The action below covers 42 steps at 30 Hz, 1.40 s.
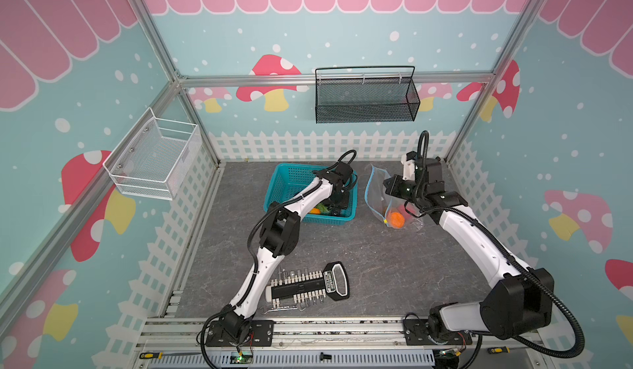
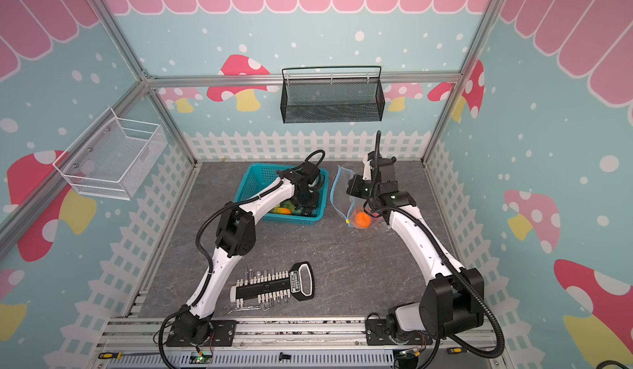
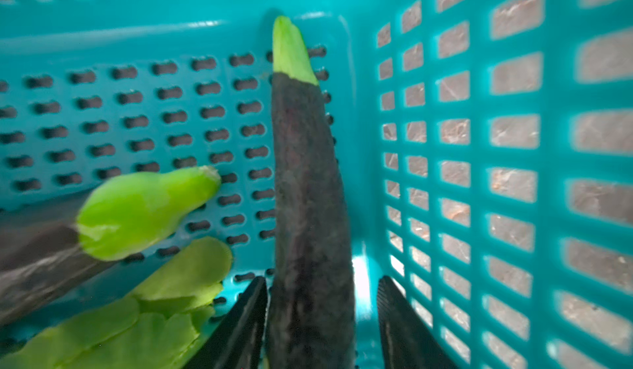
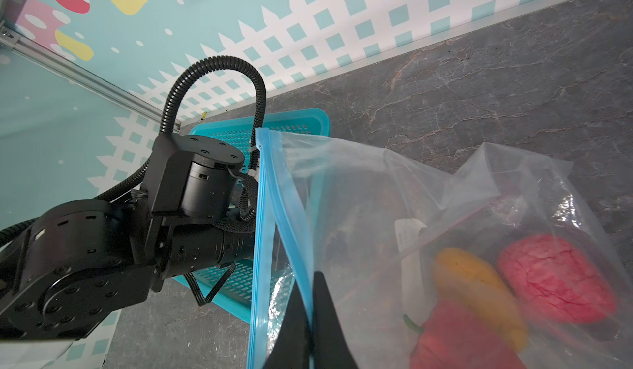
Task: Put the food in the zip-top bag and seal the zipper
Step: 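Lower the left gripper onto the small dark eggplant and close on it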
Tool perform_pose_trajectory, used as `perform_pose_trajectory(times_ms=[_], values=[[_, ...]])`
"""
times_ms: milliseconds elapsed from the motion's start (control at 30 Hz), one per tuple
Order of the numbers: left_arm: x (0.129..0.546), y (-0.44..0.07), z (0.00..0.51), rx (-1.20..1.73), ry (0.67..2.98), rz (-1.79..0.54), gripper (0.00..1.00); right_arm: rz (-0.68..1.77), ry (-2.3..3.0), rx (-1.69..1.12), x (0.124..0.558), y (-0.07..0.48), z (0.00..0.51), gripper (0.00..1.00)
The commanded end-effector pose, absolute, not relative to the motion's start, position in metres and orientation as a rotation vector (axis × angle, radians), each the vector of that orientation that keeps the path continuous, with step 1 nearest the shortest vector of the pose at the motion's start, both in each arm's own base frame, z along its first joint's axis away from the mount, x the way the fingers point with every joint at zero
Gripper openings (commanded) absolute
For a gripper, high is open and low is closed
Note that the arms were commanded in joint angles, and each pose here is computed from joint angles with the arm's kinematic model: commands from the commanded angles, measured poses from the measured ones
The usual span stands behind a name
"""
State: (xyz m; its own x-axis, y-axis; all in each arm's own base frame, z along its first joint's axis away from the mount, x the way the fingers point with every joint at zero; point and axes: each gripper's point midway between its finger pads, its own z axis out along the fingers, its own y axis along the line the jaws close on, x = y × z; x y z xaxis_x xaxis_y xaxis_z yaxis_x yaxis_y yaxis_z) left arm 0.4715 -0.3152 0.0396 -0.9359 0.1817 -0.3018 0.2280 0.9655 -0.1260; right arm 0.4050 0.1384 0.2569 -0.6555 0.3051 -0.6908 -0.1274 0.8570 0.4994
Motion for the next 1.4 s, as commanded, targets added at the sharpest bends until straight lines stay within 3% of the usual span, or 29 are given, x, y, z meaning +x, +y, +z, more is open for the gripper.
perform_pose_trajectory(times_ms=[0, 433, 1367], values=[[0.473, -0.314, 0.039, 0.320, 2.818, -0.183, 0.45, 0.679, 2.196, 0.133, 0.405, 0.142, 0.253, 0.01], [0.467, -0.312, 0.055, 0.293, 2.817, -0.225, 0.34, 0.676, 2.199, 0.135, 0.405, 0.142, 0.249, 0.01], [0.472, -0.298, 0.089, 0.163, 2.781, -0.417, 0.30, 0.719, 2.237, 0.109, 0.426, 0.164, 0.226, 0.01]])
